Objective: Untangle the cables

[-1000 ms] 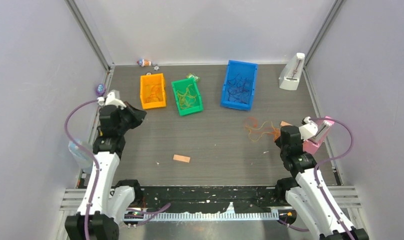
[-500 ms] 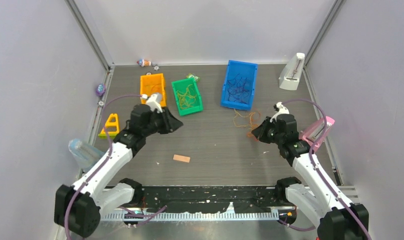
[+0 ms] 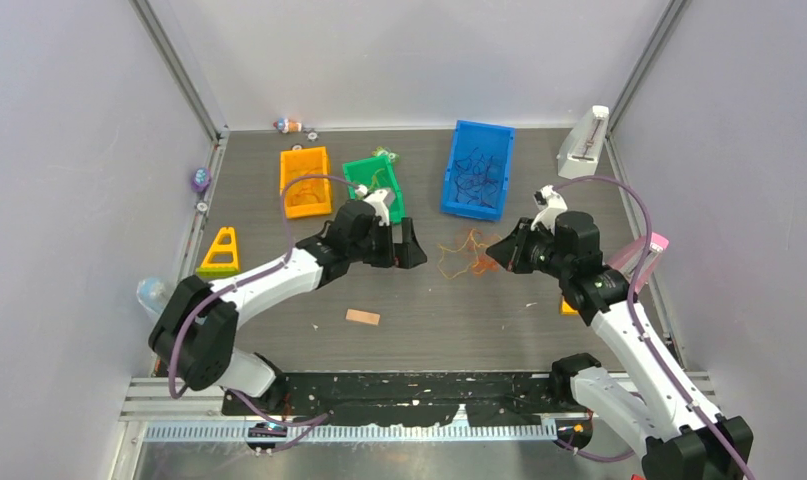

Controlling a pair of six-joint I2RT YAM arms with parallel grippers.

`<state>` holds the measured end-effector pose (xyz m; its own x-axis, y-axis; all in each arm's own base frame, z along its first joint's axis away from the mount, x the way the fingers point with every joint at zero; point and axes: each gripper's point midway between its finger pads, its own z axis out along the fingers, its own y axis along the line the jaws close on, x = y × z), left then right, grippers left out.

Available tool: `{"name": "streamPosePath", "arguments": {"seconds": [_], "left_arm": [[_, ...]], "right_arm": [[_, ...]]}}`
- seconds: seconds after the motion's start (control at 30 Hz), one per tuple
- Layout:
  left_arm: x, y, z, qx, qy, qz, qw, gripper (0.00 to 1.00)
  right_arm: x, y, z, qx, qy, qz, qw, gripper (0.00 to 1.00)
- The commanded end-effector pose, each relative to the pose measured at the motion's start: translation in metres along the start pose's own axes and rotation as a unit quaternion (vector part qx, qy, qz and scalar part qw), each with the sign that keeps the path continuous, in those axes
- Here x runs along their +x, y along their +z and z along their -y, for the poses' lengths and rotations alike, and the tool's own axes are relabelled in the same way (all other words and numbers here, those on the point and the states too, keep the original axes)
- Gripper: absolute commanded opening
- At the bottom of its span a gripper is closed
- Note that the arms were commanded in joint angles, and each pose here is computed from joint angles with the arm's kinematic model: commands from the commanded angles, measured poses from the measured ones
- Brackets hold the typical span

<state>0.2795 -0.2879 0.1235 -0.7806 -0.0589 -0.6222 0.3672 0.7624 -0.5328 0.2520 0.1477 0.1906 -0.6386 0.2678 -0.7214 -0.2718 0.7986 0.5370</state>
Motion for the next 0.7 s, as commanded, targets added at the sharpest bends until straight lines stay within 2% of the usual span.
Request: {"name": "streamPosePath", "arguments": {"seconds": [0.0,0.13,0.27,0.67], "left_arm": [[-0.031,0.015,0.029,0.060,-0.006,0.040,0.997,0.97],[-0.027,0.028,0.038,0.080,0.015,0.025,0.996,0.91],[-0.016,0.043,0.038,0.062,0.067,-0.004,0.996,0.85],[0.000,0.066,0.056,0.039,0.193,-0.018,0.980,0.87]], "right_arm": [[-0.023,-0.018,-0.033,-0.048,-0.036,0.014,0.998,0.05],[-0.029,-0.025,-0.039,-0.050,-0.044,0.013,0.998,0.05],[-0.030,-0.026,-0.043,-0.058,-0.040,0.010,0.997,0.05],[-0.038,-0.031,-0.054,-0.075,-0.040,0.012,0.996,0.05]]}}
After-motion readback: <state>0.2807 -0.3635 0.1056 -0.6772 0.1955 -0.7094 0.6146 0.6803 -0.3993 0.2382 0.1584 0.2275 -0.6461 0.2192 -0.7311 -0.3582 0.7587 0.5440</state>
